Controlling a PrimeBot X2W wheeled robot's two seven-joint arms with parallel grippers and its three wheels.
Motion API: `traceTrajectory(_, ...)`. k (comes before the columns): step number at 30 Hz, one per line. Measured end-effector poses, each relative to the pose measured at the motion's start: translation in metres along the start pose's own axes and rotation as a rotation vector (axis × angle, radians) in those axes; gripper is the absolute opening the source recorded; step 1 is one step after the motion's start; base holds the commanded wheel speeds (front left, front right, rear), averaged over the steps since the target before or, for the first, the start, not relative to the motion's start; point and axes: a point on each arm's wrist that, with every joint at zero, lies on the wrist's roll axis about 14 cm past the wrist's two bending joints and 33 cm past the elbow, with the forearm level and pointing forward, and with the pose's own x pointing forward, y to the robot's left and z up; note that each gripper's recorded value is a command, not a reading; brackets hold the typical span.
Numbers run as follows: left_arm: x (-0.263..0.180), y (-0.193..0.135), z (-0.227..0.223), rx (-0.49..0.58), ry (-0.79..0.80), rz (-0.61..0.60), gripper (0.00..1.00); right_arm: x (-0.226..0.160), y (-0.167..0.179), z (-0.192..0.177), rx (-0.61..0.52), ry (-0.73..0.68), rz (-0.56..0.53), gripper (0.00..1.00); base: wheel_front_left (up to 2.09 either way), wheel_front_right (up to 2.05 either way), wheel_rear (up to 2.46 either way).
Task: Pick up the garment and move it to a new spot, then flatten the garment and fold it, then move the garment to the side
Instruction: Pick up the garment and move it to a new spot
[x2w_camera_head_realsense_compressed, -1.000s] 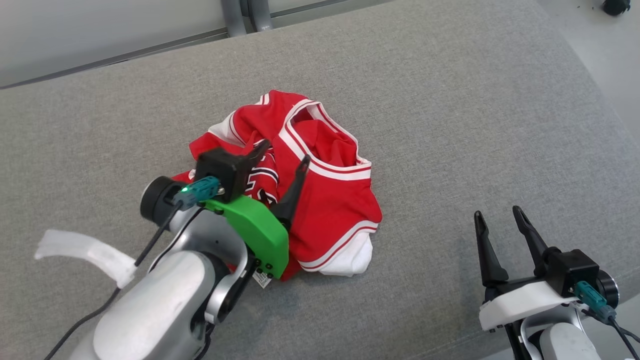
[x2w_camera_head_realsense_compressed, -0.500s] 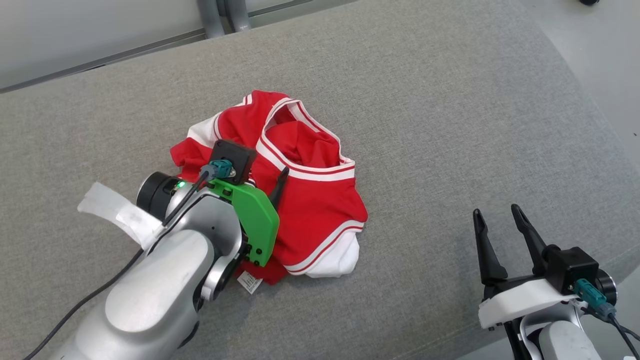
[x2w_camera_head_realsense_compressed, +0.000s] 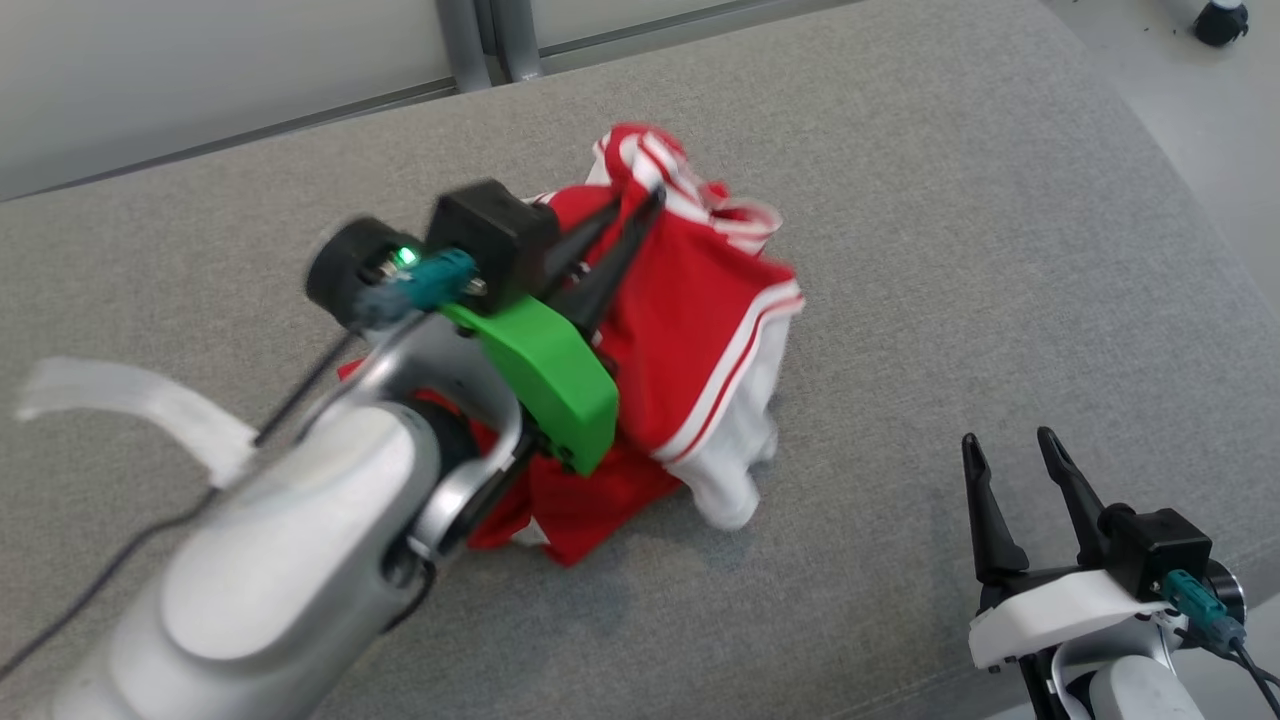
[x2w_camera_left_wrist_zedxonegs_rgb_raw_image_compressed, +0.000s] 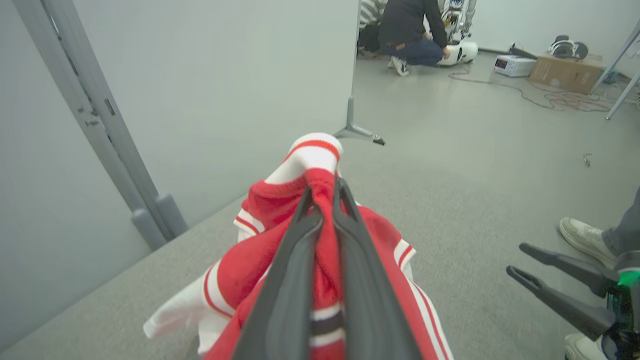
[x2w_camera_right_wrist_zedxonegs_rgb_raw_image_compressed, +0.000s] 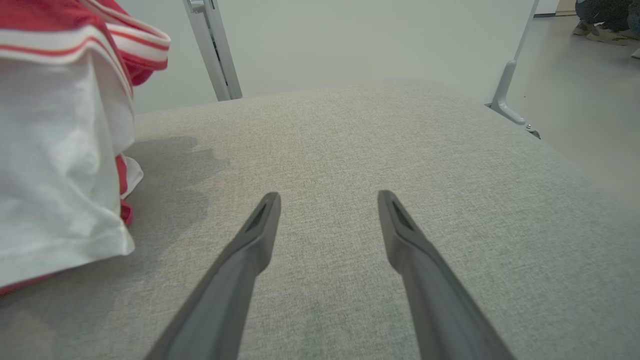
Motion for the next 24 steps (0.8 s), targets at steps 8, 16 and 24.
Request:
traceTrajectory(8,-0.087,0.072,0.165,0.193,-0.375,0.252,0.00,-0.001,0.009,-0.001,0.020,-0.001,0.027,1.00,0.00,0.00,0.00)
traceTrajectory(16,-0.211,0.186,0.212,0.286,-0.319,0.698,0.00,0.005,0.022,0.000,0.036,-0.007,0.066,1.00,0.00,0.00,0.00)
traceTrajectory(24,-0.296,0.273,0.082,0.010,-0.011,0.973,0.00,0.012,0.033,0.001,0.047,-0.012,0.098,1.00,0.00,0.00,0.00)
